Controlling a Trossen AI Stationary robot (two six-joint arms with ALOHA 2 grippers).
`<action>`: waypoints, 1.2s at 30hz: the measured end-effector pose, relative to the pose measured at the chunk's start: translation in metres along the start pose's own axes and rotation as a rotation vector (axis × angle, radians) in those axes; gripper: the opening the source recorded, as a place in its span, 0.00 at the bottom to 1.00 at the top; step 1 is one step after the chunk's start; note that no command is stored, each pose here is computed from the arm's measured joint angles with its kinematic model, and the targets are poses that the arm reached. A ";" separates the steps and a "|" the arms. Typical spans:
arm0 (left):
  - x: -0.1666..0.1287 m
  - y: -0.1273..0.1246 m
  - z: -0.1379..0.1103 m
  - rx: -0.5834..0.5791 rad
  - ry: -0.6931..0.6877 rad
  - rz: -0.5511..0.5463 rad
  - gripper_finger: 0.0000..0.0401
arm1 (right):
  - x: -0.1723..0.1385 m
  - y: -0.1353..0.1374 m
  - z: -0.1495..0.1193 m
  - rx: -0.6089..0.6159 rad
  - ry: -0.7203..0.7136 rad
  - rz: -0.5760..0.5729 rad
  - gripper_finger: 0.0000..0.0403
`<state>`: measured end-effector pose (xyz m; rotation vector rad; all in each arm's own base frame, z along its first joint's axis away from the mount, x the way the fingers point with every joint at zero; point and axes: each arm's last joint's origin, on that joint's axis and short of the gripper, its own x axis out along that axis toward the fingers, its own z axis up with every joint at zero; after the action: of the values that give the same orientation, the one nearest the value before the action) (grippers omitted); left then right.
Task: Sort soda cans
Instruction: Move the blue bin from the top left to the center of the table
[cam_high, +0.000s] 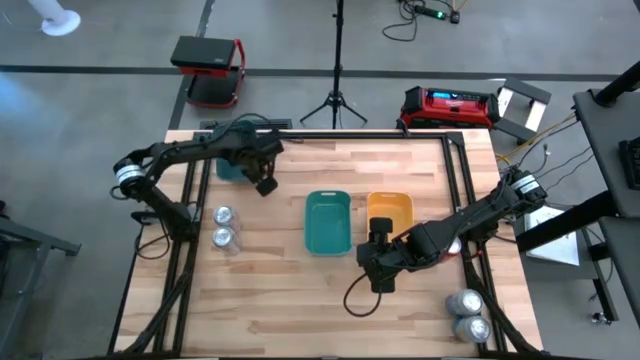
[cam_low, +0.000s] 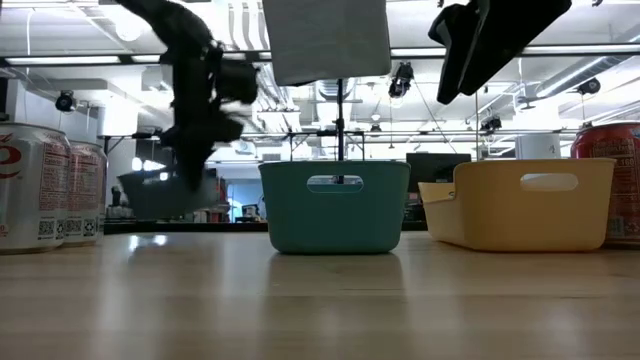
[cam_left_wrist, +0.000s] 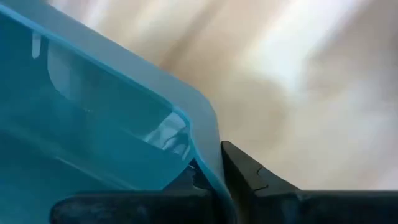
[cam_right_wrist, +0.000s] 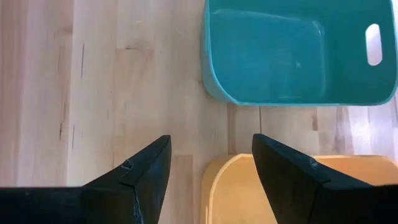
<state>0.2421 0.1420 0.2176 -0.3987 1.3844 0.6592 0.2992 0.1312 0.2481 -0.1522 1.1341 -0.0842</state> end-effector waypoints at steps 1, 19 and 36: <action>-0.005 -0.007 0.002 0.000 -0.010 -0.038 0.00 | 0.000 0.000 0.000 -0.001 0.004 -0.001 0.55; -0.051 -0.161 -0.065 0.115 -0.036 -0.304 0.00 | 0.000 0.000 -0.001 -0.091 0.009 -0.005 0.55; -0.032 -0.189 -0.119 -0.024 0.062 -0.281 0.00 | 0.000 0.002 -0.002 -0.052 0.007 0.000 0.56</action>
<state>0.2697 -0.0818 0.2080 -0.6239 1.3483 0.4354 0.2975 0.1328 0.2473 -0.1986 1.1441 -0.0556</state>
